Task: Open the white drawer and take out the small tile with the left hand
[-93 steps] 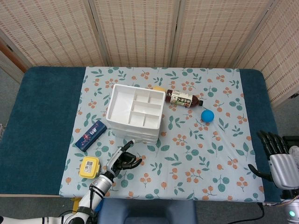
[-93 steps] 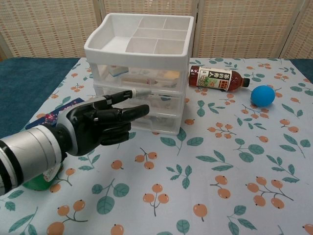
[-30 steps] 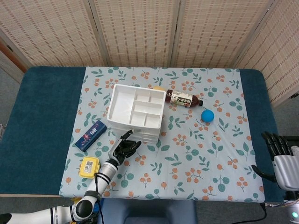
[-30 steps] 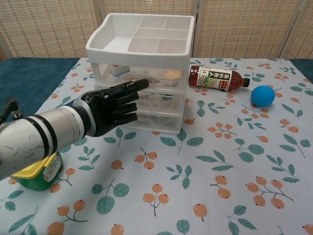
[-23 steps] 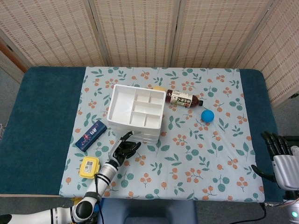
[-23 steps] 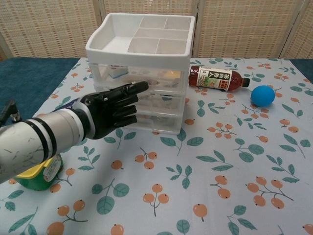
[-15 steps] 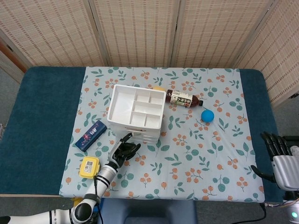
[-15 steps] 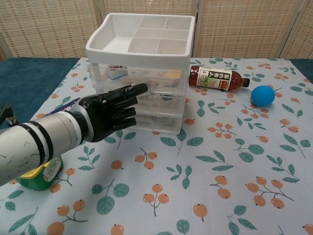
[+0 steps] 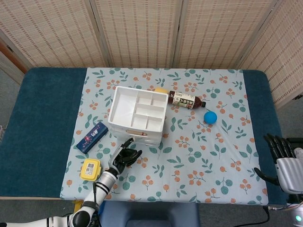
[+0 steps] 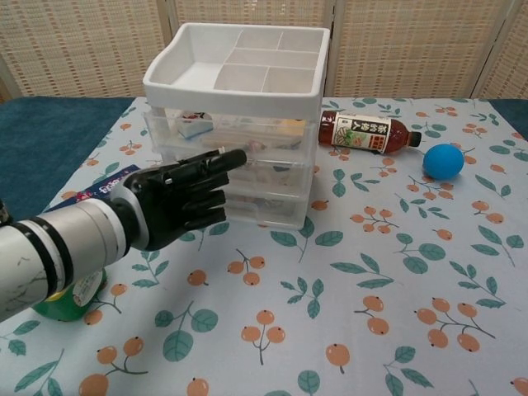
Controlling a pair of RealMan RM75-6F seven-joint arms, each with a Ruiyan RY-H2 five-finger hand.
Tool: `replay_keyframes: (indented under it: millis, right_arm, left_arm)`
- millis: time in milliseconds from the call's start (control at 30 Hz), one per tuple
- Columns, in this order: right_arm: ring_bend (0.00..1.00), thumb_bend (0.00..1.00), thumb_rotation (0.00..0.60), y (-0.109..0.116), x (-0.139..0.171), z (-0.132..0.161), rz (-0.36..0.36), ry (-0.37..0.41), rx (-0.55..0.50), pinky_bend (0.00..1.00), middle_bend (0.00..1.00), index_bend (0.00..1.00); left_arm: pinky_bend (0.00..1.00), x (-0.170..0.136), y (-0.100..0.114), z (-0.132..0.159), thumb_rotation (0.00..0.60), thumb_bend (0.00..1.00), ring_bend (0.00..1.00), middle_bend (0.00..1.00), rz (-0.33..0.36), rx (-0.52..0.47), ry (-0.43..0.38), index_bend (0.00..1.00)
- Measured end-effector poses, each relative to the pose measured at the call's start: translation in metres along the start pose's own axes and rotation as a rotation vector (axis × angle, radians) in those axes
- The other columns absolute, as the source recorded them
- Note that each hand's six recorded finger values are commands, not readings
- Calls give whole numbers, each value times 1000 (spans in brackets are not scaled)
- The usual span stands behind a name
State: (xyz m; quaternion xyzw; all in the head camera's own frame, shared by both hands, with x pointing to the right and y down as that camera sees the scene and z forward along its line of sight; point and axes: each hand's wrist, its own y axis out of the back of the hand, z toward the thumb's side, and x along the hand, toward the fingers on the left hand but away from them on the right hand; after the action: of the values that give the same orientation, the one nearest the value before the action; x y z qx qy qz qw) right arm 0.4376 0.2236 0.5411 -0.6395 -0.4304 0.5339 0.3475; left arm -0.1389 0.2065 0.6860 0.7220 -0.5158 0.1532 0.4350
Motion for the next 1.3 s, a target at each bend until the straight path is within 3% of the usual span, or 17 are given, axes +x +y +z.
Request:
replay_keyframes:
  millis: [233, 567, 900, 1033, 1300]
  right_arm:
    - [0, 198, 600, 1, -1, -1, -5, 1, 0, 0, 44, 0]
    - [0, 198, 600, 8, -2, 2, -25, 13, -9, 0, 44, 0]
    - [0, 198, 600, 7, -4, 4, -18, 24, -20, 0, 44, 0]
    - [0, 198, 600, 7, -4, 3, -21, 25, -23, 0, 44, 0]
    - [0, 198, 600, 7, -2, 0, -22, 17, -25, 0, 44, 0]
  left_arm:
    - [1000, -16, 2, -4, 600, 292, 1000, 930, -4, 72, 19, 47]
    - [1000, -41, 14, 12, 600, 292, 1000, 921, -16, 355, -31, 143]
    - [1000, -67, 17, 44, 600, 291, 1000, 917, -42, 721, -178, 161]
    - [1000, -70, 25, 58, 600, 292, 1000, 917, -12, 893, -246, 158]
    - [1000, -61, 37, 68, 600, 292, 1000, 919, 22, 1148, -254, 155]
